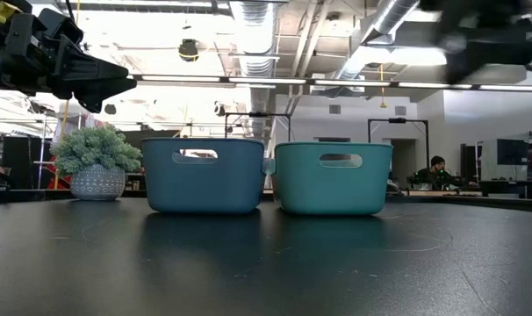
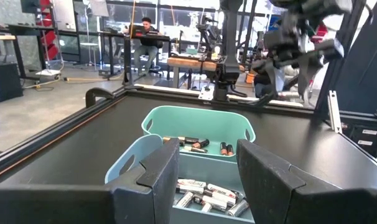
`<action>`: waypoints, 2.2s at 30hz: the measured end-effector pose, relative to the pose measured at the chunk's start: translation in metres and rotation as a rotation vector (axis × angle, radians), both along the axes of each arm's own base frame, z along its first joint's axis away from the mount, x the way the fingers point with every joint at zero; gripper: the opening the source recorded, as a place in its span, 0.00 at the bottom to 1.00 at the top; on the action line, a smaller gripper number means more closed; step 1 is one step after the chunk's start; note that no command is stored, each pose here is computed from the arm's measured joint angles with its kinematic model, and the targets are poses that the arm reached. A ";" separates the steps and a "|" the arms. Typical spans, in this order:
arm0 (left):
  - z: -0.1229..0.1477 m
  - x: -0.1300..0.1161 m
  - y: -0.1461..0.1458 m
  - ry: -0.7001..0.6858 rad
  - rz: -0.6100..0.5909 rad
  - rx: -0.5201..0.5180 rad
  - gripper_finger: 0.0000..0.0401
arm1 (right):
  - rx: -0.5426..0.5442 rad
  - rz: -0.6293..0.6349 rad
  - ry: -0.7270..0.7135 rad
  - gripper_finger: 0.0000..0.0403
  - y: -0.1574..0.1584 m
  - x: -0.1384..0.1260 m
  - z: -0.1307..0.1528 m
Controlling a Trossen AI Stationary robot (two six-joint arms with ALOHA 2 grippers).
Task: Sort batteries
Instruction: Put the silver battery into the blue bin
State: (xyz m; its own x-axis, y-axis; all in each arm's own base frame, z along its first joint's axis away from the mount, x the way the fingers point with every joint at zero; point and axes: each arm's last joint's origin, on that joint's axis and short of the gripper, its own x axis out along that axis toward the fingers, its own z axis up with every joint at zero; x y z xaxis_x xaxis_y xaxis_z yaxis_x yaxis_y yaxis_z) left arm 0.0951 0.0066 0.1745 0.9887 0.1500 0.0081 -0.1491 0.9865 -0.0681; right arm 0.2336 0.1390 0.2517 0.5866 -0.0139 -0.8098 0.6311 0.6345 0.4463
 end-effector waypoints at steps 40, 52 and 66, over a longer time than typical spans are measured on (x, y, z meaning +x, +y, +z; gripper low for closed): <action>0.000 0.000 0.000 0.000 0.000 0.000 0.39 | -0.304 0.277 0.204 0.61 -0.157 0.256 -0.072; 0.000 0.000 0.000 0.000 0.000 0.000 0.39 | -0.251 0.168 0.182 0.61 -0.176 0.256 -0.069; 0.000 0.000 0.000 -0.001 0.000 0.000 0.39 | -0.133 0.088 0.153 0.63 -0.170 0.258 -0.069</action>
